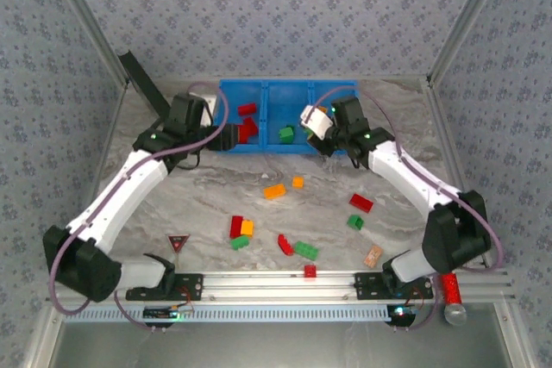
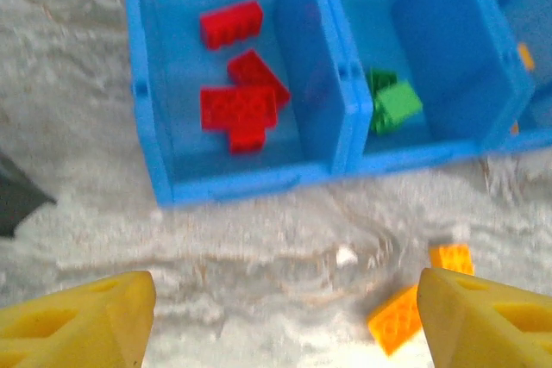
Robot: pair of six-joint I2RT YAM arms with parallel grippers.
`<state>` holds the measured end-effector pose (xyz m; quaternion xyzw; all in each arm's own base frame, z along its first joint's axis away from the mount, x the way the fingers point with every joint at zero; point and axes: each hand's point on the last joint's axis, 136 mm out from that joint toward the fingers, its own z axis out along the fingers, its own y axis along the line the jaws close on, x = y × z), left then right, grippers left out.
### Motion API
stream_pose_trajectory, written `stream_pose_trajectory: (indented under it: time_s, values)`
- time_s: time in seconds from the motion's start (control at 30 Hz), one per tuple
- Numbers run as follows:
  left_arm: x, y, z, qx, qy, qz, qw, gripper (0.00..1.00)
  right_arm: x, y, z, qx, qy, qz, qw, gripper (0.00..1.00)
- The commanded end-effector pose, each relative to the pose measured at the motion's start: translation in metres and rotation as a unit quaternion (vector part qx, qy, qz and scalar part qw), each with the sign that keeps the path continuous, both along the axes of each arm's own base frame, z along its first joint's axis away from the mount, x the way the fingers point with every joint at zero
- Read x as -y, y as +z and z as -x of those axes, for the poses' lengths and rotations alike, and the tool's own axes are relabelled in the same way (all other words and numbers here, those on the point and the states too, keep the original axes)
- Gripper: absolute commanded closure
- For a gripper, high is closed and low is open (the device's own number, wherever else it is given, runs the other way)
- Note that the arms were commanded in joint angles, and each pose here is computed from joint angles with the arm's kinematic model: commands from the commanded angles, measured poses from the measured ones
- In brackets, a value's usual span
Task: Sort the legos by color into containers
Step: Place the lego in the container.
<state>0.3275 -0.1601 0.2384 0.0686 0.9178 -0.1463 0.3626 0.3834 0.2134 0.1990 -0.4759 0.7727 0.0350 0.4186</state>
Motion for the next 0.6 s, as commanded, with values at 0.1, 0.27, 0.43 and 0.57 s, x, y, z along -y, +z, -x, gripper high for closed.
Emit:
stream_pose_trajectory:
  time_s: [0.1,0.27,0.43,0.57]
  values:
    - [-0.008,-0.040,0.067,-0.086,-0.019,-0.014,0.996,0.20,-0.036,0.020,-0.059,0.037,-0.006,-0.011,0.999,0.84]
    - [0.007,-0.064,0.110,-0.128,-0.049,0.000,0.991,0.20,-0.069,-0.003,-0.089,0.028,0.015,0.003,1.000,0.83]
    - [0.020,-0.084,0.153,-0.162,-0.116,-0.032,0.979,0.22,-0.089,-0.037,-0.107,0.003,0.029,0.024,0.999,0.83]
    - [0.023,-0.100,0.179,-0.166,-0.147,-0.060,0.973,0.26,-0.093,-0.060,-0.114,-0.016,0.031,0.037,0.999,0.82]
